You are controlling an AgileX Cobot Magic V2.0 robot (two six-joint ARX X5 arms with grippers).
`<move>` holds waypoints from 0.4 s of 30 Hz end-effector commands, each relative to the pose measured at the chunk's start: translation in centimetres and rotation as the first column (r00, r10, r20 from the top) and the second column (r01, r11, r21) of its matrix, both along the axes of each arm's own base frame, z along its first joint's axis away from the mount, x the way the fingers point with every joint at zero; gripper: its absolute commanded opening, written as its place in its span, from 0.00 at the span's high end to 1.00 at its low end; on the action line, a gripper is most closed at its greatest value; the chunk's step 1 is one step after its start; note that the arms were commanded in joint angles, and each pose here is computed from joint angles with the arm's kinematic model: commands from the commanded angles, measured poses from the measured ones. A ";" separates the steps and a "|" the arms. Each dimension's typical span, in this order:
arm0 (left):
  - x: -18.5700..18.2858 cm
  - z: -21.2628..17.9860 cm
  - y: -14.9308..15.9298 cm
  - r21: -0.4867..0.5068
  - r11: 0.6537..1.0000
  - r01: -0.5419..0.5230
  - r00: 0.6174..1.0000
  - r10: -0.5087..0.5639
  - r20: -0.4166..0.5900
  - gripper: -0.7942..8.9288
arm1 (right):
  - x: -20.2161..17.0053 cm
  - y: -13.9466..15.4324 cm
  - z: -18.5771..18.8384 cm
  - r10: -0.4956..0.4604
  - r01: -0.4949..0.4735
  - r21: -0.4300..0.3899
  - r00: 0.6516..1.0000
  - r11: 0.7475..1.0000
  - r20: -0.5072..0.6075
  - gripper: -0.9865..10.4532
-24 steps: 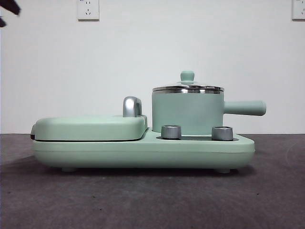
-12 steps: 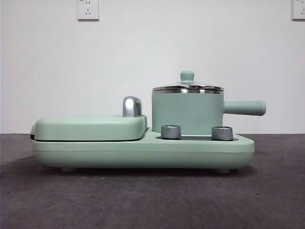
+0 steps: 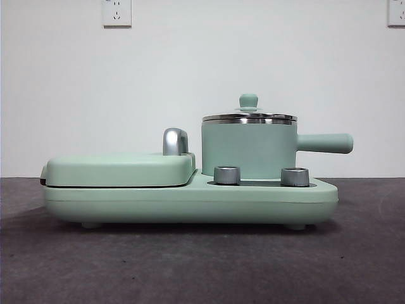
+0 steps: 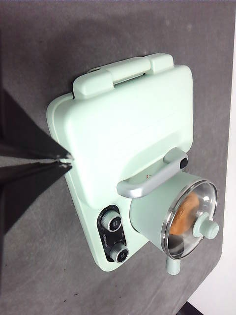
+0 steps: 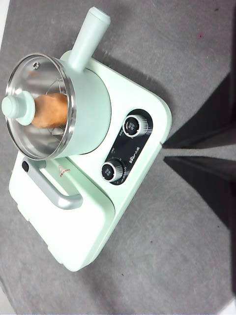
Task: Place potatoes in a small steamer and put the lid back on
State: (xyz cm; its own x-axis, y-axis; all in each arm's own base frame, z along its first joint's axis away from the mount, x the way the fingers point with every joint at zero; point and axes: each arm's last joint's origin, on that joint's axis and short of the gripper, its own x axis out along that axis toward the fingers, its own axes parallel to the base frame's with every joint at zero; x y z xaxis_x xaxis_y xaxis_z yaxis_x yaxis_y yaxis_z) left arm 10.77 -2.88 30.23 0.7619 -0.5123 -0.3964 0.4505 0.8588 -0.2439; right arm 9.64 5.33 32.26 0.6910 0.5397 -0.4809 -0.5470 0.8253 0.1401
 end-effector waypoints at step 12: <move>-0.1 -3.0 0.6 0.060 0.995 -0.081 0.980 0.068 0.185 0.91 | 0.0 0.1 0.2 0.001 -0.001 0.012 1.000 1.000 0.006 0.90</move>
State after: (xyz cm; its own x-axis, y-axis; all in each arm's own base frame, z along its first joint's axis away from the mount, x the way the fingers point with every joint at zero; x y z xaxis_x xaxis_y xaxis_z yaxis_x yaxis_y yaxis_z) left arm 10.45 -2.25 27.51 0.8498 -0.4376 -0.2940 0.4214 0.8989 -0.1200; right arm 9.64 5.33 32.26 0.6910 0.5397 -0.4809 -0.5470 0.8253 0.1401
